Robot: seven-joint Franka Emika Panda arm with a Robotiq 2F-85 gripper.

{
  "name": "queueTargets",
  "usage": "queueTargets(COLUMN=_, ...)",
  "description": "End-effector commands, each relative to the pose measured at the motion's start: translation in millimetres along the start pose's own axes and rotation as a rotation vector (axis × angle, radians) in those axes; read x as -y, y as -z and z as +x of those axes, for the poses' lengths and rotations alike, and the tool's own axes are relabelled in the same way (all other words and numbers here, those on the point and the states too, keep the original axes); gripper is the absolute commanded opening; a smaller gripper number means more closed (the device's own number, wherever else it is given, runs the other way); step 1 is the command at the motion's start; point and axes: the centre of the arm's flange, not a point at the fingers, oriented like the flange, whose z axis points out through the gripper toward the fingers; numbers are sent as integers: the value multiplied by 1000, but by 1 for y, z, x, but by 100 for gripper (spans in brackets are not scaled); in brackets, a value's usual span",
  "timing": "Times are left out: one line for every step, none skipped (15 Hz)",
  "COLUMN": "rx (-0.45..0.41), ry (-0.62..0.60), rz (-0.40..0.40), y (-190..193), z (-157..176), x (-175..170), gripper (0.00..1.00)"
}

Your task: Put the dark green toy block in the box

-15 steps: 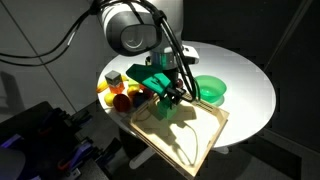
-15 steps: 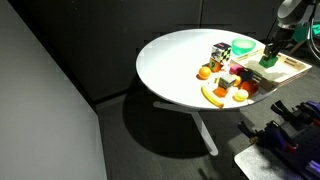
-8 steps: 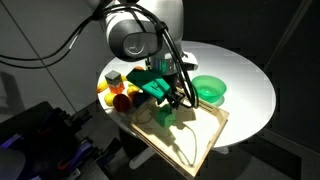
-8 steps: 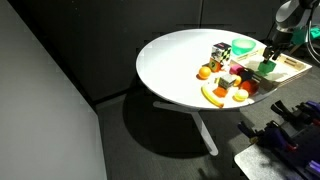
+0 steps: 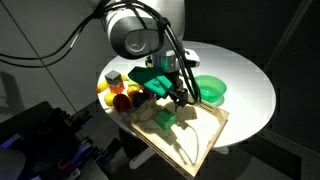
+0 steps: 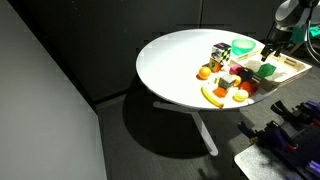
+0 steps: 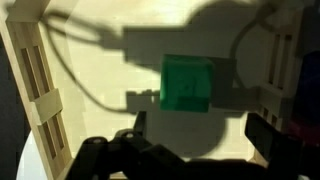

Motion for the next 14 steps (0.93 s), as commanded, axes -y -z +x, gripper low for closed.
queueTargets(rx=-37, ry=22, rz=-1, y=27, z=7, x=-3, gripper=100)
queueTargets(rx=-49, ry=23, rz=-4, y=35, z=8, x=-2, gripper=100)
queueTargets(rx=-62, ry=26, rz=-7, y=42, z=9, x=-1, gripper=100)
queueTargets(rx=-76, ry=28, rz=-10, y=50, z=10, x=0, gripper=100)
queueTargets(rx=-89, ry=32, rz=-13, y=57, z=11, x=2, gripper=100)
queueTargets(rx=-101, ry=35, rz=-17, y=64, z=12, x=4, gripper=100)
queueTargets(rx=-113, ry=39, rz=-19, y=70, z=12, x=6, gripper=100)
queueTargets(rx=-123, ry=43, rz=-20, y=76, z=13, x=9, gripper=100)
queueTargets(rx=-129, ry=48, rz=-19, y=82, z=13, x=11, gripper=100)
queueTargets(rx=-133, ry=56, rz=-19, y=86, z=14, x=15, gripper=100)
queueTargets(rx=-133, ry=64, rz=-18, y=89, z=14, x=18, gripper=100)
queueTargets(rx=-126, ry=73, rz=-8, y=91, z=14, x=21, gripper=100)
queueTargets(rx=-113, ry=96, rz=6, y=93, z=13, x=25, gripper=100)
queueTargets(rx=-124, ry=58, rz=-18, y=81, z=20, x=20, gripper=100)
